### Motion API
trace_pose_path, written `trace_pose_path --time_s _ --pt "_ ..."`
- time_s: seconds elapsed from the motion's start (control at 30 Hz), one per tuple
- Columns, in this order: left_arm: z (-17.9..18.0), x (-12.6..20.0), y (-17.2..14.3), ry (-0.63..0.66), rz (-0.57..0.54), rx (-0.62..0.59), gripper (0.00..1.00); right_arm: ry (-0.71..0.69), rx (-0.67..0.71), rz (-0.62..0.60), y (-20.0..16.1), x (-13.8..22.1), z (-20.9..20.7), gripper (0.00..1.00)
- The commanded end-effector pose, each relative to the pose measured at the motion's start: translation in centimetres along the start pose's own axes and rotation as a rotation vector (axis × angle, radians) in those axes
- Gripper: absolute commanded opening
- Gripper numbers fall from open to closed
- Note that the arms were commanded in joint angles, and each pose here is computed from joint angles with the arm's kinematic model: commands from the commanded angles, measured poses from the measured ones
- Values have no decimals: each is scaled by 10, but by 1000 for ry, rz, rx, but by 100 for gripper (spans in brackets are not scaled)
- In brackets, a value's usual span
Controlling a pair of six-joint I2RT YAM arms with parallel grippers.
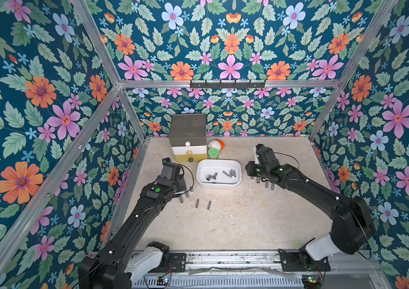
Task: Take out the socket from the storage box
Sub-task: Place the socket head at the center of the board, then pick up the socket head from the storage box.
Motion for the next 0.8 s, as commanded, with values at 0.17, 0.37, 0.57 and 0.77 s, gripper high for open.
trace_pose_path --time_s 0.17,0.37,0.57,0.77 --pt "6 7 -13 -20 5 -71 48 -101 180 253 -13 -92 46 34" --pt "7 4 -12 -13 1 -82 48 -128 204 330 -15 -139 51 33" --pt "7 3 -12 -8 1 -85 48 -180 223 384 -26 -163 44 32" --pt "7 2 -12 -1 2 -87 48 -208 230 412 -35 -172 38 31"
Point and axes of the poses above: each gripper's point midway between its finger pads, its own x axis back along the fingers, its own z axis along the line the jaws close on, y = z × x, the point moved 5 cm from there along x, back along the fingers, and after that the axes turned 3 degrees about x, right-handed, at the moved point
